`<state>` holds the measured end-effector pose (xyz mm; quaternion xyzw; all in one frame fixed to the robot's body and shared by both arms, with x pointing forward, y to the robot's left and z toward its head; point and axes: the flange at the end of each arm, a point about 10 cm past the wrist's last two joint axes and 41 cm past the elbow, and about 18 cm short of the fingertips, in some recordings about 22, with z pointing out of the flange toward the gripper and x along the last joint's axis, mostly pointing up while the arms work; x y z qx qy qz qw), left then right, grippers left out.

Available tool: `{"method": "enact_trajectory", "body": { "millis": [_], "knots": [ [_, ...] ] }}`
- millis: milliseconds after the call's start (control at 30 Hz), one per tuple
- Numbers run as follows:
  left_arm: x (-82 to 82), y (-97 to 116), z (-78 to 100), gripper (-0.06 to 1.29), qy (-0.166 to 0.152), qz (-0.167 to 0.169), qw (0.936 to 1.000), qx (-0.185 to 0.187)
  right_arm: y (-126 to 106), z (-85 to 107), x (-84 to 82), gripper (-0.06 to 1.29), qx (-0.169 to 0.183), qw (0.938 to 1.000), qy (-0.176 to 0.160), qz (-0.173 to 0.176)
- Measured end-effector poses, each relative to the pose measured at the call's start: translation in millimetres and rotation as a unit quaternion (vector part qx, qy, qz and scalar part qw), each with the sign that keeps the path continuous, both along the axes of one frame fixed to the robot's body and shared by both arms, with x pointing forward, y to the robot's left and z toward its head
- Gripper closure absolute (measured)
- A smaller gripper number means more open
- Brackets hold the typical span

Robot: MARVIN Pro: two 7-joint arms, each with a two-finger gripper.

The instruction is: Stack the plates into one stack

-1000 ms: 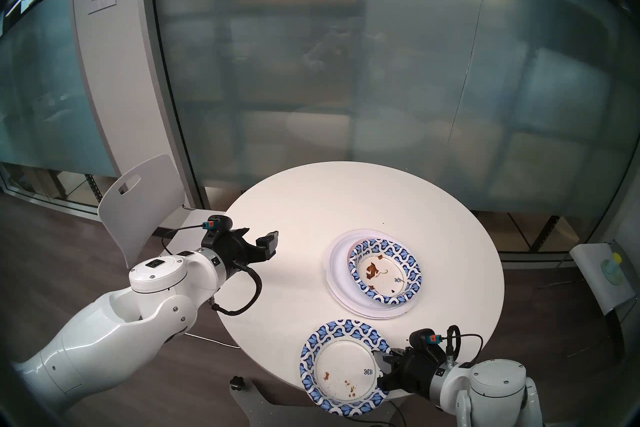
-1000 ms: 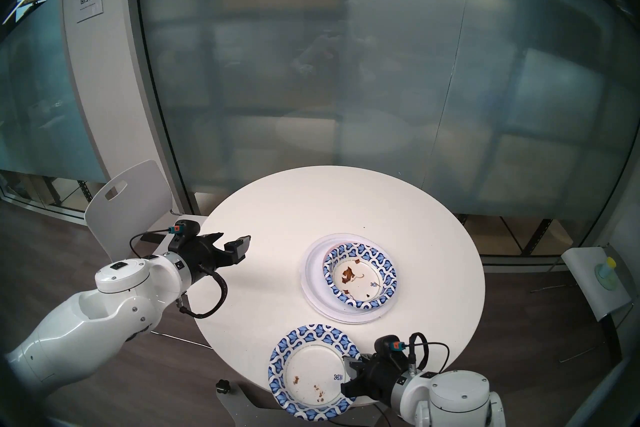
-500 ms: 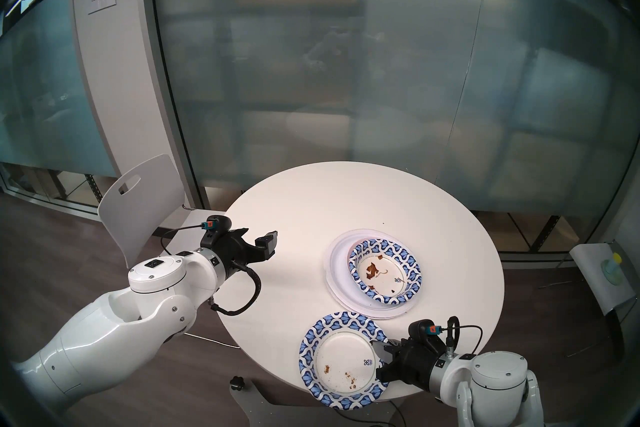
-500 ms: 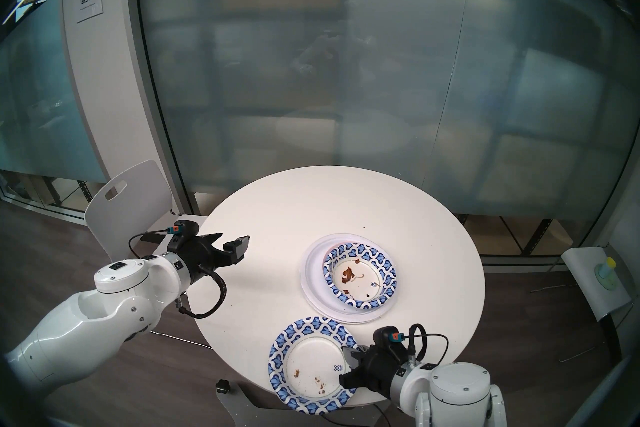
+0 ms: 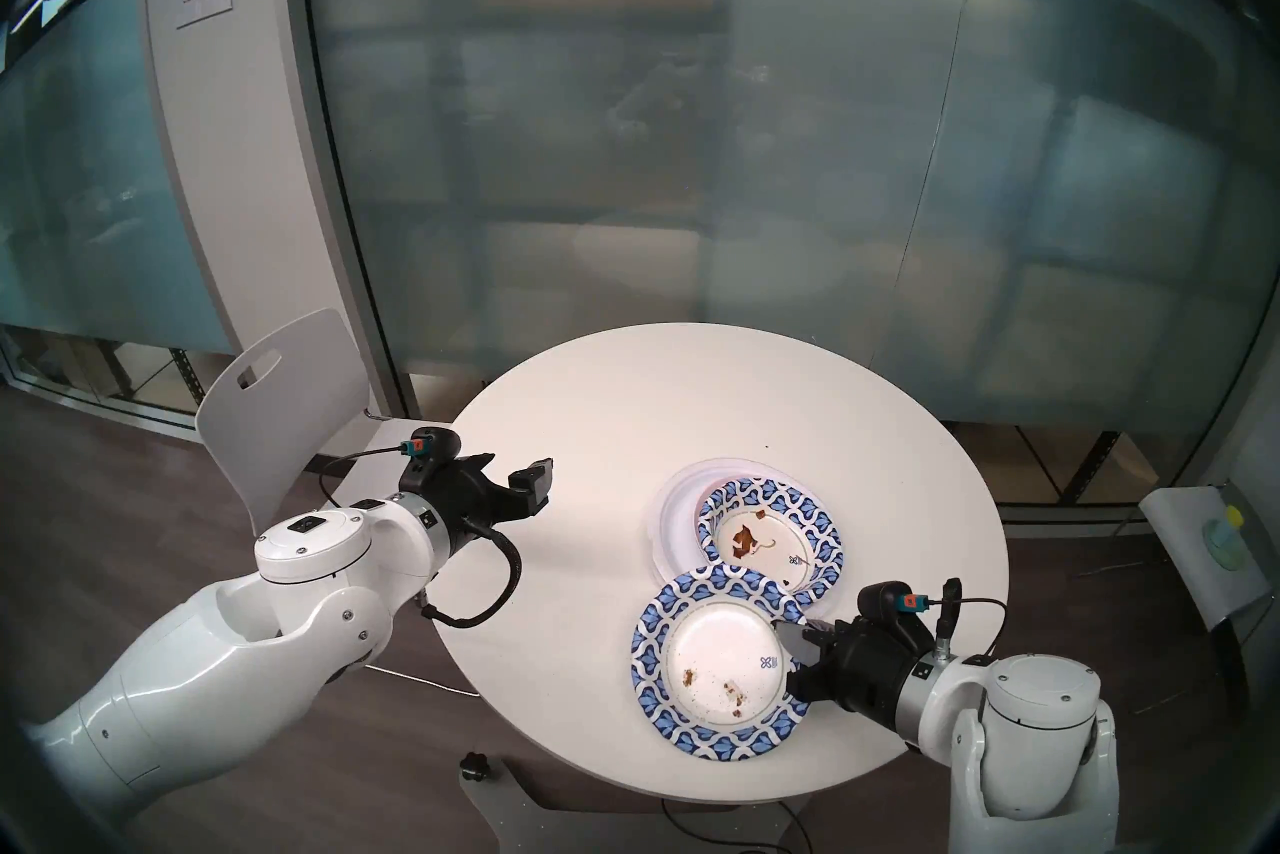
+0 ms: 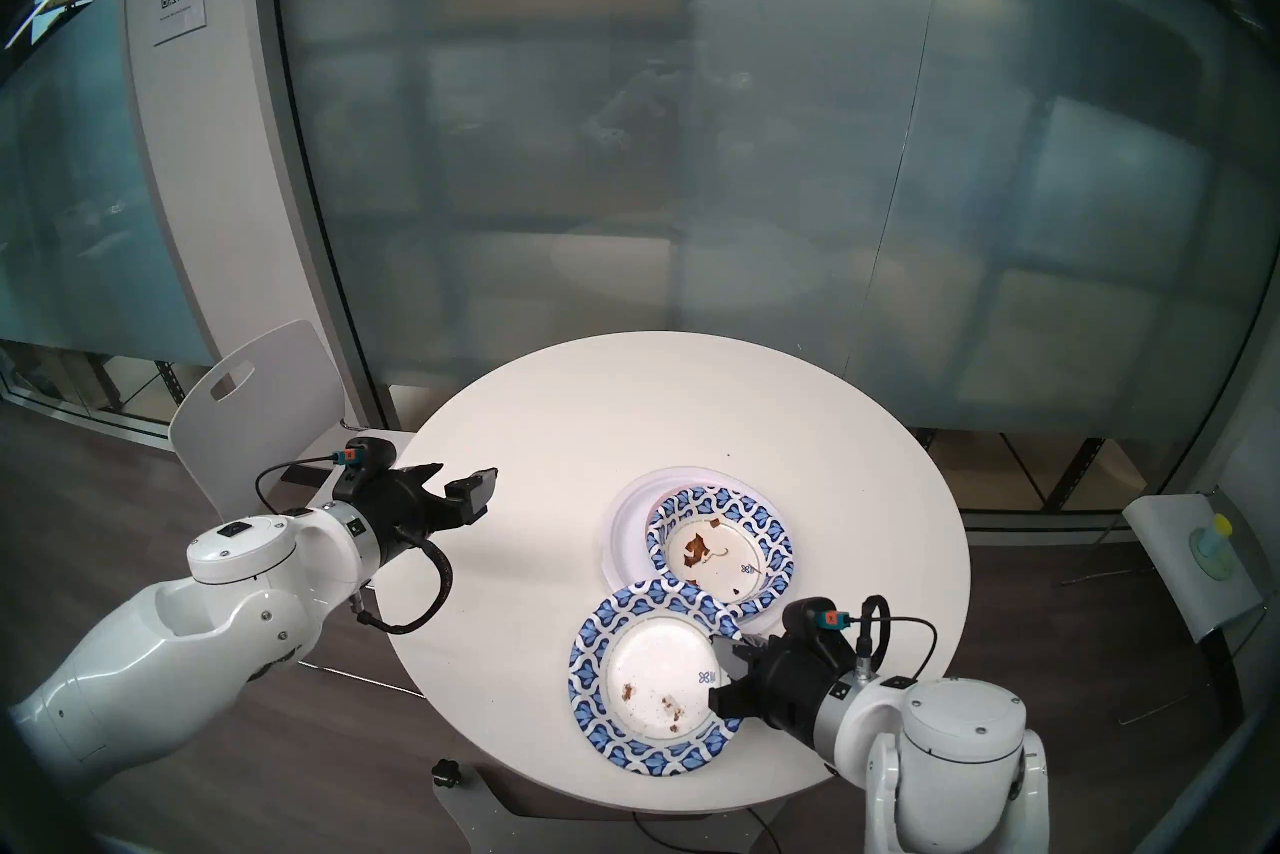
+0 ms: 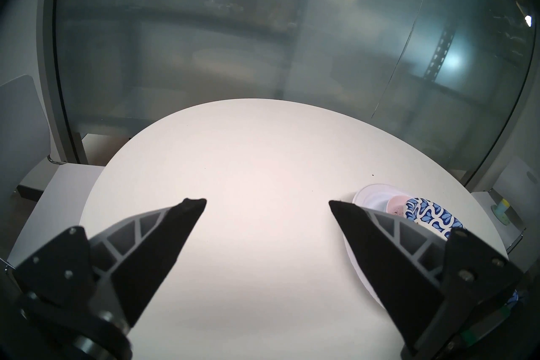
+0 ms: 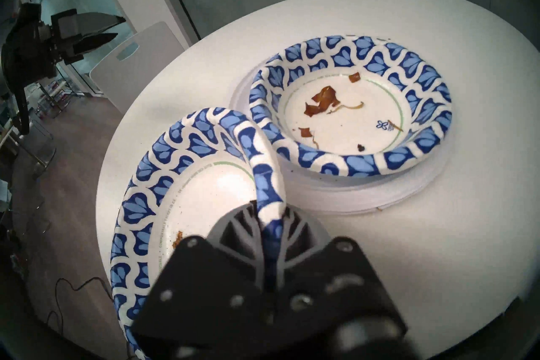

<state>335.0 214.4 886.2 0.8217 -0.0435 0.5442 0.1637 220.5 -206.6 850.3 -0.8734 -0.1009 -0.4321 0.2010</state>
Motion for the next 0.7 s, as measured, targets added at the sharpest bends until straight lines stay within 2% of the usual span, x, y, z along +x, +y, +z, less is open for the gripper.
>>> {"method": "enact_trajectory", "body": {
  "millis": [400, 700],
  "knots": [
    [0.1, 0.3, 0.9, 0.02, 0.0, 0.002, 1.0, 0.0, -28.8, 28.7, 20.0, 1.21, 0.038, 0.9977, -0.038, -0.042],
    [-0.1, -0.7, 2.3, 0.02, -0.003, 0.0, 1.0, 0.0, -49.6, 38.5, 40.5, 1.21, 0.049, 0.9937, -0.063, -0.079]
  ]
}}
